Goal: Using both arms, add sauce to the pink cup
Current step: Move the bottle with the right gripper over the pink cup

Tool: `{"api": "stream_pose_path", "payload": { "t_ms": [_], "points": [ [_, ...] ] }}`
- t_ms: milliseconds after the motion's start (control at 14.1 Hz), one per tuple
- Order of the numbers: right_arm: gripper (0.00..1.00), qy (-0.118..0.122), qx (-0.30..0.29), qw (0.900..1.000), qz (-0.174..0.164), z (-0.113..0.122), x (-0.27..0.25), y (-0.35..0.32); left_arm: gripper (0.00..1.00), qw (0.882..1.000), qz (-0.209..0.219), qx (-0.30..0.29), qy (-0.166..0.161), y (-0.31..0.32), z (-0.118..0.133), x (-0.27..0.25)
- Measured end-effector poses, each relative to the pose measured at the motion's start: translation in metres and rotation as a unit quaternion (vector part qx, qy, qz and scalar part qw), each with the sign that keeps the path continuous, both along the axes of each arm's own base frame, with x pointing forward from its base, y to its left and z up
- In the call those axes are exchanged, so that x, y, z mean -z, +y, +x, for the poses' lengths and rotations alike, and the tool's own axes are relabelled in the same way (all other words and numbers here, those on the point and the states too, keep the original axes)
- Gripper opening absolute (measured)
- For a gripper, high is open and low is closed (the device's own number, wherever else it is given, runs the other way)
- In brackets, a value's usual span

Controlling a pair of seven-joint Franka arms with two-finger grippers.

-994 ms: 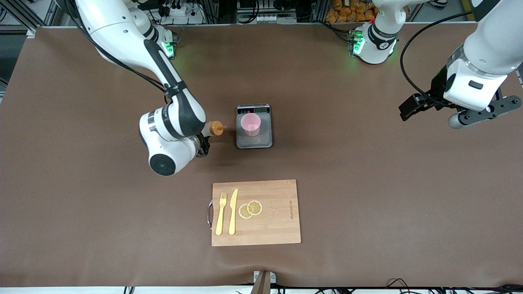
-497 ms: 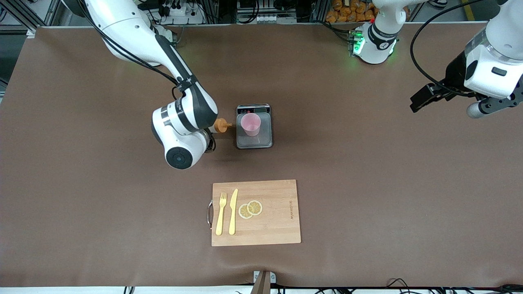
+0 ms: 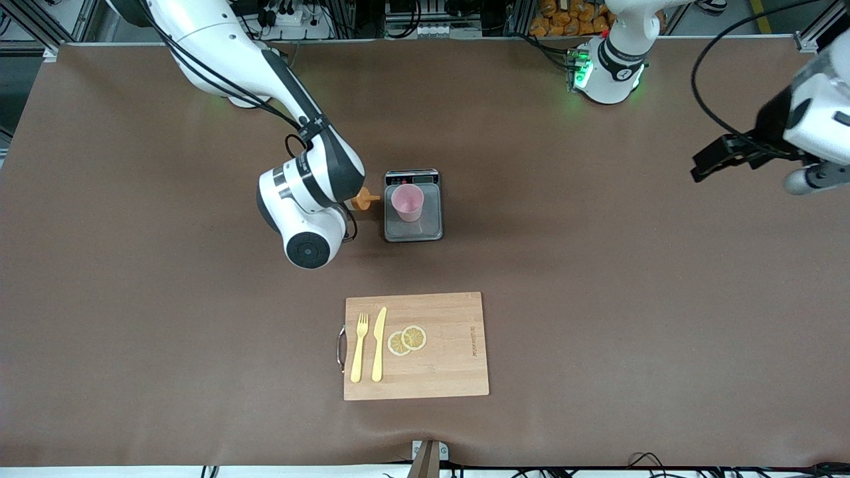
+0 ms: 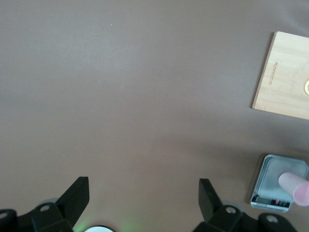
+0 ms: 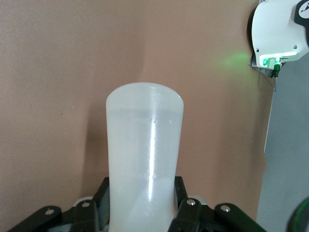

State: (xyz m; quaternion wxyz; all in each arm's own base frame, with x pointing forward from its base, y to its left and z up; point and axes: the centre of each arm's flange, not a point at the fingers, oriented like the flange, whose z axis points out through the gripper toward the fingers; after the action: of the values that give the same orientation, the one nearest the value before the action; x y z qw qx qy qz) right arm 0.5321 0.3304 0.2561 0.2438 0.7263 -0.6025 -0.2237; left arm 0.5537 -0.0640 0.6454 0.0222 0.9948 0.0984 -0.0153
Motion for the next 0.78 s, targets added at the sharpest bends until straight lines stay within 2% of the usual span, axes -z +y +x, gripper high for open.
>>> {"api": "stream_pose_path", "payload": {
  "t_ms": [284,497,781],
  "points": [
    [0.54,-0.012,-0.011,0.999,-0.033,-0.012,-0.002,0.019,1.00,1.000,-0.003,0.027,0.004,0.035,-0.003,-0.001],
    [0.54,-0.001,-0.024,0.998,-0.055,-0.018,-0.005,0.021,1.00,0.999,-0.007,0.030,0.013,0.036,-0.006,0.008],
    [0.52,0.008,-0.036,0.995,-0.088,-0.020,-0.015,0.022,1.00,0.999,-0.005,0.034,0.004,0.031,-0.013,0.013]
  ]
}}
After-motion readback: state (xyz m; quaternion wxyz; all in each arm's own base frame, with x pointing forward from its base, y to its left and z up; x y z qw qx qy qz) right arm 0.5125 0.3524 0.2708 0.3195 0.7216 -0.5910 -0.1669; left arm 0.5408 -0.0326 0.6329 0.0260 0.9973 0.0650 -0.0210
